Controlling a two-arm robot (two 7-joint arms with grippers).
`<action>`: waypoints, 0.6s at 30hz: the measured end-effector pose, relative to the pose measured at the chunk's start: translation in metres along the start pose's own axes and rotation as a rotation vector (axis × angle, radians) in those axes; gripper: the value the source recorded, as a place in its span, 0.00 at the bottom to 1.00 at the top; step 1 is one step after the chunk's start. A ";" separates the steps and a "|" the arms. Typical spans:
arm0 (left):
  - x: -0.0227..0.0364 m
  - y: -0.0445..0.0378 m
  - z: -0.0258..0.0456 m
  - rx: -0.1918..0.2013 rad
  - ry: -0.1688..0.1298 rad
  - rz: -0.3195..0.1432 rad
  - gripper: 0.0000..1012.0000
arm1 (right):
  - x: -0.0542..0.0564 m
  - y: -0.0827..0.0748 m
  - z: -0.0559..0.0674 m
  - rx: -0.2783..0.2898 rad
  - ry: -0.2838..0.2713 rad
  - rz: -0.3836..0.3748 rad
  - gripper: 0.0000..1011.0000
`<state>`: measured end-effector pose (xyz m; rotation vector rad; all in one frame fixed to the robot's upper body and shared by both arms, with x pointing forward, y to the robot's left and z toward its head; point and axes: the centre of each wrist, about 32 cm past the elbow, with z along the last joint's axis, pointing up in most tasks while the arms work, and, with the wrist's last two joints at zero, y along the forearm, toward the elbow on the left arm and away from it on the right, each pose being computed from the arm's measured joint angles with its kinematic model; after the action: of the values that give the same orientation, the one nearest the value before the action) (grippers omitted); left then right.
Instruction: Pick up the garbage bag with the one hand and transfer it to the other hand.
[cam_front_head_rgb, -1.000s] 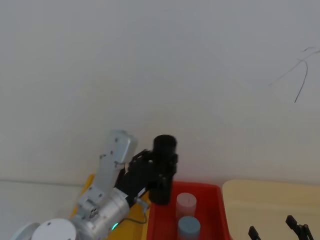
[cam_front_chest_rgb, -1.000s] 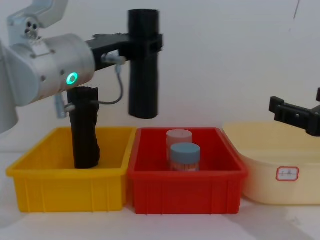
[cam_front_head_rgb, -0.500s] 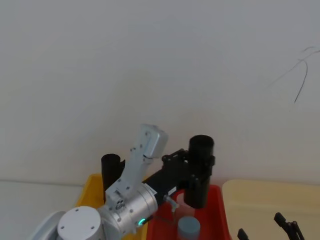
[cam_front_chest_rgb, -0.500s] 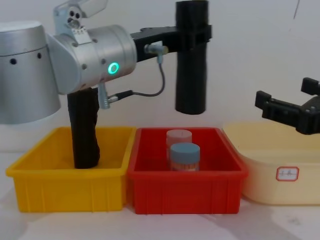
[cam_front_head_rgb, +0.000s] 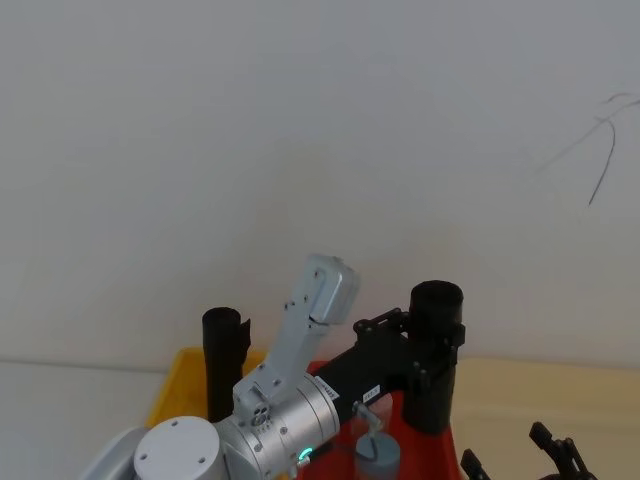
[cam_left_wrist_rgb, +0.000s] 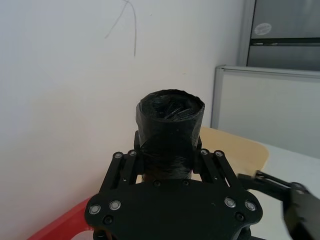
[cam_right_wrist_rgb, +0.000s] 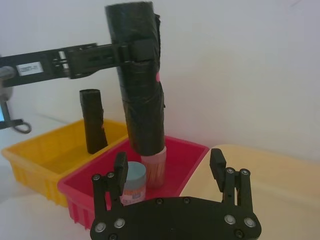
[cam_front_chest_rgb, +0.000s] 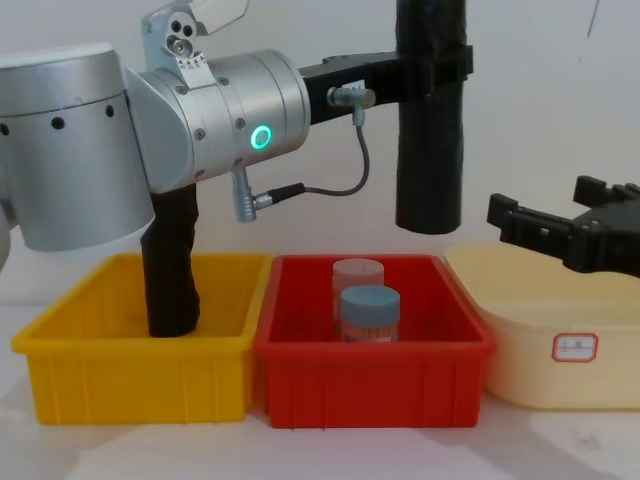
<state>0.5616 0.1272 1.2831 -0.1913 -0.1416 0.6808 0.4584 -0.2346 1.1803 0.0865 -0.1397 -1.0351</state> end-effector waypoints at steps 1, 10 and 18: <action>-0.0011 -0.0002 -0.0001 -0.001 0.003 -0.006 0.48 | 0.001 0.002 0.000 -0.001 0.006 -0.001 0.99; -0.0065 -0.0011 -0.0009 -0.001 0.019 -0.027 0.48 | 0.005 0.018 0.000 -0.017 0.058 0.001 0.99; -0.0112 -0.0022 -0.0025 0.001 0.031 -0.036 0.48 | 0.006 0.029 0.000 -0.019 0.076 0.027 0.99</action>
<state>0.5548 0.1181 1.2804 -0.1974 -0.1143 0.6418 0.4858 -0.2254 1.1845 0.1069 -0.0618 -1.0050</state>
